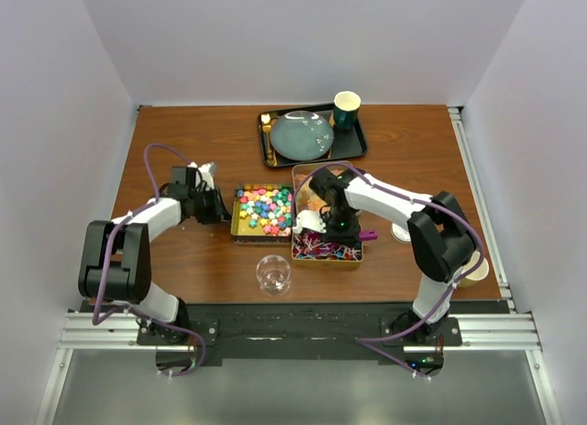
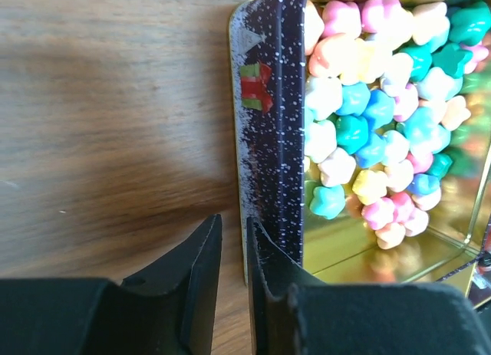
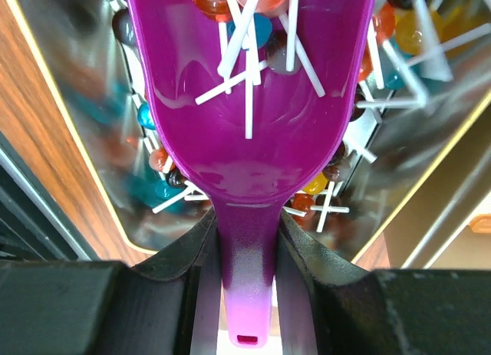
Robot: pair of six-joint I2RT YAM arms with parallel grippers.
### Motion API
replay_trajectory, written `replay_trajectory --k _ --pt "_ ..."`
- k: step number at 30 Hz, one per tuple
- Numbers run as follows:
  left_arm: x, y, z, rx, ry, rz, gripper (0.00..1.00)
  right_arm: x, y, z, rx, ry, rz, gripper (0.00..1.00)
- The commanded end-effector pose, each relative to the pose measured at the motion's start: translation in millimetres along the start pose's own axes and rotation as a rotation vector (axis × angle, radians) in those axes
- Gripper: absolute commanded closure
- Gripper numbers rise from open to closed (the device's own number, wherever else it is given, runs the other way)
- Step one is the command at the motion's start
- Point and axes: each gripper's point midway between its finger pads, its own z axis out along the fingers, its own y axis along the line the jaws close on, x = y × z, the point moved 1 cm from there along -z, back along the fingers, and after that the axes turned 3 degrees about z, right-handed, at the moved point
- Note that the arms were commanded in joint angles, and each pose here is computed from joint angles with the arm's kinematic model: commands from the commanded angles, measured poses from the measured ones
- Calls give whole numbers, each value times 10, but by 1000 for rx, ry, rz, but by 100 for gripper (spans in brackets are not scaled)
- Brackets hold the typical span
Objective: Pack the candies
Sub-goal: Scoop the fake candies from the storage box.
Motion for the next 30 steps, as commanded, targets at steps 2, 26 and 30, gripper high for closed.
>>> replay_trajectory --k 2,26,30 --pt "-315 -23 -72 14 -66 88 74 -67 -97 -107 45 -124 -3 100" --pt "-544 24 -110 18 -109 119 58 163 83 -107 46 -267 65 100" --pt "-568 22 -117 24 -113 133 55 101 135 -246 49 -388 44 100"
